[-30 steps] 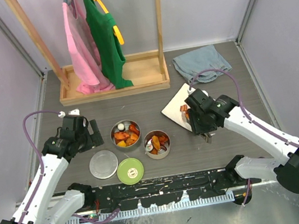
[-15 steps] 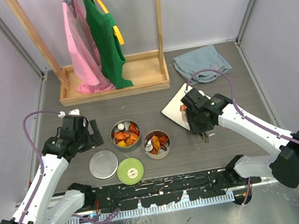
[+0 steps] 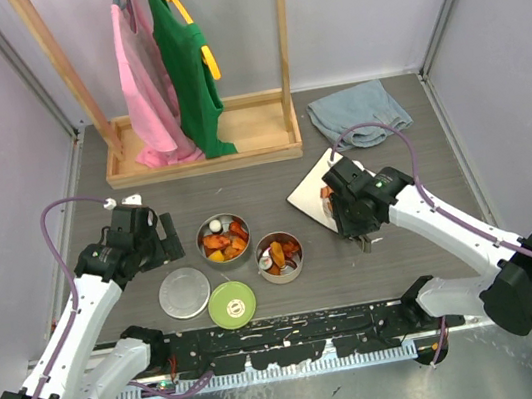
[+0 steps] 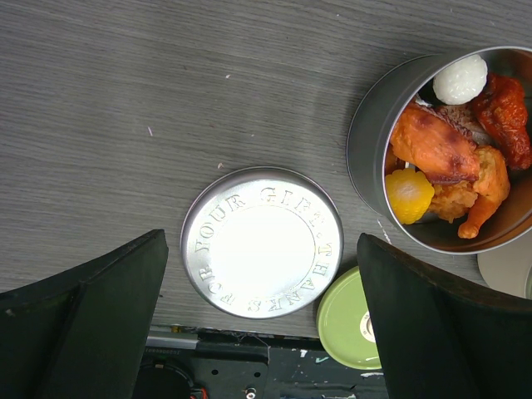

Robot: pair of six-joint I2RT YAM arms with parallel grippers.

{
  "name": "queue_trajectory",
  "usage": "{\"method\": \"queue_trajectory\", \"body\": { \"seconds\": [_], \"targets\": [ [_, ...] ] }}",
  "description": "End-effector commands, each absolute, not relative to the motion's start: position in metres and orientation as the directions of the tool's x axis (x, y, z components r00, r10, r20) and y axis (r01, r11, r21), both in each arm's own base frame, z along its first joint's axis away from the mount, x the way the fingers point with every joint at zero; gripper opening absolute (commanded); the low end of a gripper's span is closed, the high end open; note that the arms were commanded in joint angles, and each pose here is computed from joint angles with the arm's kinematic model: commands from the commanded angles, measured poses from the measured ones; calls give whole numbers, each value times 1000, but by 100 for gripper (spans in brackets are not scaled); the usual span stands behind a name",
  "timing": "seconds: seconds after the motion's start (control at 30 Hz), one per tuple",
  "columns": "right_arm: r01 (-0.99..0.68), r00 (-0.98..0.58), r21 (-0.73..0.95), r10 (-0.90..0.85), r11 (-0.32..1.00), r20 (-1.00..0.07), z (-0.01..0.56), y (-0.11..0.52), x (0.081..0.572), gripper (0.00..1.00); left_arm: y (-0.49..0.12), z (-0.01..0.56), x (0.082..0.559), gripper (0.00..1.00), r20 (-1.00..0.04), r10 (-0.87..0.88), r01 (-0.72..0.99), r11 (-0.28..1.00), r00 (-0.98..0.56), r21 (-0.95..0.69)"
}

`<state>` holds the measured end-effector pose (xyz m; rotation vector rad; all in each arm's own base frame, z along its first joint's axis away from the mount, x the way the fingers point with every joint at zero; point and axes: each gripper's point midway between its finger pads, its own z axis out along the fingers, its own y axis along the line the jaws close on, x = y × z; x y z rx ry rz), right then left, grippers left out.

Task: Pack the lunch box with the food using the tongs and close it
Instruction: Pick up the fake food from the plate, then place the fake food in the packing box.

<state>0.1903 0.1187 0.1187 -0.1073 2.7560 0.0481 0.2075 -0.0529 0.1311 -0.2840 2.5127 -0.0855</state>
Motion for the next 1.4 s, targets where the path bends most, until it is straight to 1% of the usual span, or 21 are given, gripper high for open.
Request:
{"method": "queue_trajectory", "body": {
  "seconds": [0.0,0.2,0.3,0.53,0.7,0.83,0.9,1.13,1.27,1.37],
  "targets": [
    [-96,-910,38,-73,995,-409,124,125,200,44,-53,139,214,98,-588,-220,-176,975,-778,-132],
    [-87,-890,49,-55,995,-453,138,123,203,36,-53,139,214,98,-587,-220,-177,975,-779,-131],
    [-84,-875,71,-40,994,-482,148,124,203,34,-53,139,214,98,-587,-221,-177,975,-779,-131],
    [-114,-841,160,-9,981,-541,173,133,201,32,-53,139,214,98,-589,-221,-177,975,-777,-131],
    [-202,-834,285,-12,937,-551,192,156,193,32,-53,139,213,98,-588,-220,-177,976,-779,-130],
    [-321,-840,414,-53,852,-541,210,181,175,31,-53,140,214,98,-589,-221,-177,975,-777,-133],
    [-348,-842,439,-70,828,-534,215,186,168,31,-53,139,214,98,-589,-220,-176,975,-778,-132],
    [-418,-854,443,-175,793,-490,210,190,144,32,-53,140,214,98,-589,-221,-176,975,-778,-134],
    [-453,-851,470,-210,758,-481,207,207,136,32,-53,140,214,98,-589,-220,-176,975,-777,-132],
    [-477,-847,459,-253,749,-468,201,218,130,32,-53,139,214,98,-588,-220,-176,975,-778,-132]
  ]
}}
